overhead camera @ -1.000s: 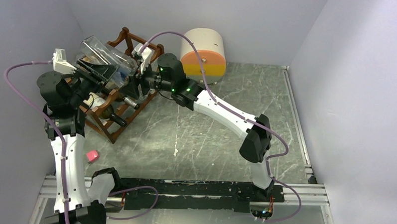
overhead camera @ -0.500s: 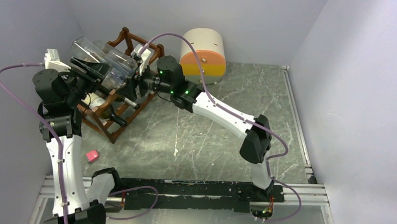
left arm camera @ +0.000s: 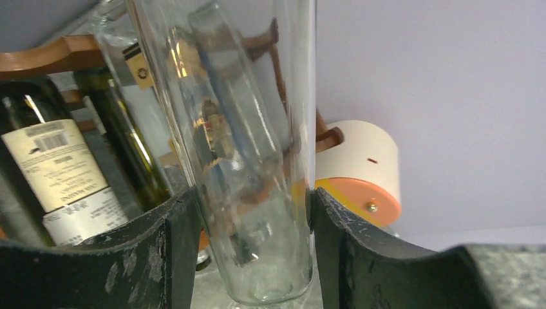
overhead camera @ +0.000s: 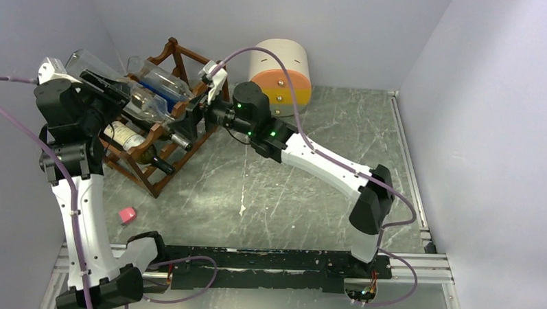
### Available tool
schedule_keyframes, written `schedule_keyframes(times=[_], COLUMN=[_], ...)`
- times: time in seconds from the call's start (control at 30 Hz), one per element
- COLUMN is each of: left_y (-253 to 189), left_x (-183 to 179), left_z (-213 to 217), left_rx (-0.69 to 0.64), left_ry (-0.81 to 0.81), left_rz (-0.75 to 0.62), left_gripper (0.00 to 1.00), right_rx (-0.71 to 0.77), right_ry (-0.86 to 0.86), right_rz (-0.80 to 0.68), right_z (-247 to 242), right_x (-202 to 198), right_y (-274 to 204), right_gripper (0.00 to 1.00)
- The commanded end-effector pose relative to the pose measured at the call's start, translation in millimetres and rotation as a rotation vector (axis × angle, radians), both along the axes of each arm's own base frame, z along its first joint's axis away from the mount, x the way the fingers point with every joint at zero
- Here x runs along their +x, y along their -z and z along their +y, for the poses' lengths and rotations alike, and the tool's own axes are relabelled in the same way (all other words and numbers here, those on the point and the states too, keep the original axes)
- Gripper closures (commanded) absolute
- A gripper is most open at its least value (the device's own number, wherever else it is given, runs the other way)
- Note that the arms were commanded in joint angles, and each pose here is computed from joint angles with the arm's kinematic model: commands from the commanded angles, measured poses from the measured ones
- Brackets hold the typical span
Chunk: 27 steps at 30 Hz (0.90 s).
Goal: Put the wine bottle on the wine rack
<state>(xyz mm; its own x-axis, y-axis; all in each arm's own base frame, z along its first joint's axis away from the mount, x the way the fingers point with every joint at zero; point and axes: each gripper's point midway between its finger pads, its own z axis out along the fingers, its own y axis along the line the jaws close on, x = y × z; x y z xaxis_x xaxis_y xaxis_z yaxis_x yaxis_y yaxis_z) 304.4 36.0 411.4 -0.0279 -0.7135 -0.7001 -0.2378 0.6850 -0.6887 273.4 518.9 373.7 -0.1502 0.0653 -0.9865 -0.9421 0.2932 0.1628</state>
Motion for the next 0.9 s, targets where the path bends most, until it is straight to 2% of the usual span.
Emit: schedule_keyframes(times=[0.0,0.3,0.53,0.87], left_y=[4.4,45.1,65.5,81.5], left_x=[0.0,-6.4,2.6,4.9], left_z=[16.7,44.6,39.9,64.4], left_rx=[0.086,0.024,-0.064,-0.045], left_ry=[-0.033,-0.047,0.032,-0.063], left_rz=[0.062,0.205,0.242,0.29], left_gripper=[0.93,0.93,0.93,0.93], right_rx=[0.112,0.159,0.177,0.167], right_ry=[0.092,0.147,0.177,0.169], right_rz=[-0.061,-0.077,-0.064,-0.048], right_z=[-30.7,-71.0,-99.9,-114.6], right_x=[2.1,-12.1,-25.6,-37.1], right_y=[-48.7,-56.5,-53.6,-42.3], right_gripper=[0.03,0.03,0.03,0.03])
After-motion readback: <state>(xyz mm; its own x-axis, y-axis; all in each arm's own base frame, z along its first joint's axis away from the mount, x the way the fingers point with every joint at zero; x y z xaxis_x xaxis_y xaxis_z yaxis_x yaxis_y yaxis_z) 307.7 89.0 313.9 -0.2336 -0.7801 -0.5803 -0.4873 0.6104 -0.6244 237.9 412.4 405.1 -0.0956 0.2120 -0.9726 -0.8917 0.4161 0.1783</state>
